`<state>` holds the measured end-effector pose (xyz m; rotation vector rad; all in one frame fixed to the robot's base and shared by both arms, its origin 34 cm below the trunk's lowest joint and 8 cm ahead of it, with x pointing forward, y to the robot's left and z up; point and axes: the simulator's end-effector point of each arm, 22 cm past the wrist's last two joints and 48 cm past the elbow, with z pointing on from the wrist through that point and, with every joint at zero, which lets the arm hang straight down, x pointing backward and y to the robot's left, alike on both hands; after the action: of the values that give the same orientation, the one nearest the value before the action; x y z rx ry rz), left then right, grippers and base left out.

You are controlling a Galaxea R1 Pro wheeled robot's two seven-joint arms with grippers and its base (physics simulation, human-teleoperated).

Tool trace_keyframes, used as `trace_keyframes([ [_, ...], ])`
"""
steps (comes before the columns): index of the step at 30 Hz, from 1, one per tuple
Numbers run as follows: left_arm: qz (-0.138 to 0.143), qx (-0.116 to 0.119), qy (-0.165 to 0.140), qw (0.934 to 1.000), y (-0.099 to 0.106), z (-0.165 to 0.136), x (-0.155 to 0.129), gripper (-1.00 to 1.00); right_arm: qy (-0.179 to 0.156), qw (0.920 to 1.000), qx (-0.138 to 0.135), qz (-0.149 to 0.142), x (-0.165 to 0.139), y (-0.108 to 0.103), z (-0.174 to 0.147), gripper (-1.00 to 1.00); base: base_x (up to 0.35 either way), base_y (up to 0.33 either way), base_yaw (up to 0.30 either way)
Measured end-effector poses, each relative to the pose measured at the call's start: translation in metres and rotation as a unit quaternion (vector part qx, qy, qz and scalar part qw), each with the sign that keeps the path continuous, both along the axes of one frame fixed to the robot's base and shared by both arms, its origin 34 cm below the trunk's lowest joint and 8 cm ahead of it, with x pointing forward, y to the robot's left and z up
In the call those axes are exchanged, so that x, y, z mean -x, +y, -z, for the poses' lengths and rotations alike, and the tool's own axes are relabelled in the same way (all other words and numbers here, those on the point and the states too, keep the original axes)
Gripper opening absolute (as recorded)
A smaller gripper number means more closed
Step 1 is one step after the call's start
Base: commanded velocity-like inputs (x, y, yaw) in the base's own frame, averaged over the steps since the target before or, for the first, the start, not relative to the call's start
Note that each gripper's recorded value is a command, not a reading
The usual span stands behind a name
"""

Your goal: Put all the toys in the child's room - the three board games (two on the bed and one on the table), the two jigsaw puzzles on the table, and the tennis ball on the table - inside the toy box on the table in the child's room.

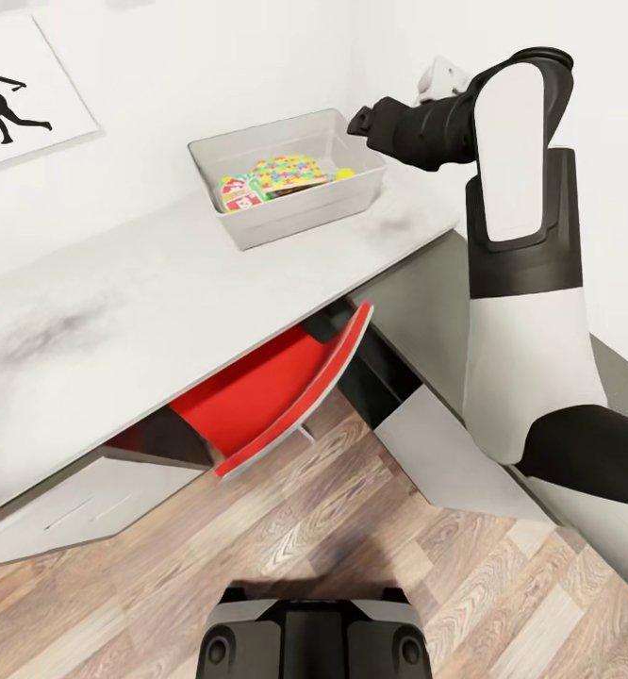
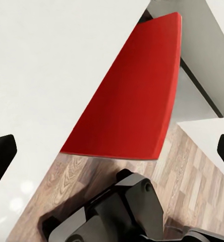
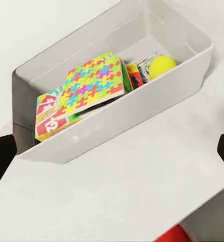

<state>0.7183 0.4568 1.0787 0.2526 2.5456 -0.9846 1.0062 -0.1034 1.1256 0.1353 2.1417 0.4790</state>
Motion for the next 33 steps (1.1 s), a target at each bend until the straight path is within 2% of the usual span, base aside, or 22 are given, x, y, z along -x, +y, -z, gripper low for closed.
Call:
trace_keyframes([
  [9,0.002,0.001,-0.007,1.0000,-0.002,-0.010,0.002,1.00,-0.009,0.9999,0.007,-0.007,0.005,0.006,-0.011,1.00,-0.141,0.000,0.000],
  [33,0.003,0.002,-0.025,0.9997,-0.003,-0.034,0.006,1.00,-0.025,0.9996,0.012,-0.011,0.013,0.009,-0.041,1.00,-0.004,0.000,0.000],
])
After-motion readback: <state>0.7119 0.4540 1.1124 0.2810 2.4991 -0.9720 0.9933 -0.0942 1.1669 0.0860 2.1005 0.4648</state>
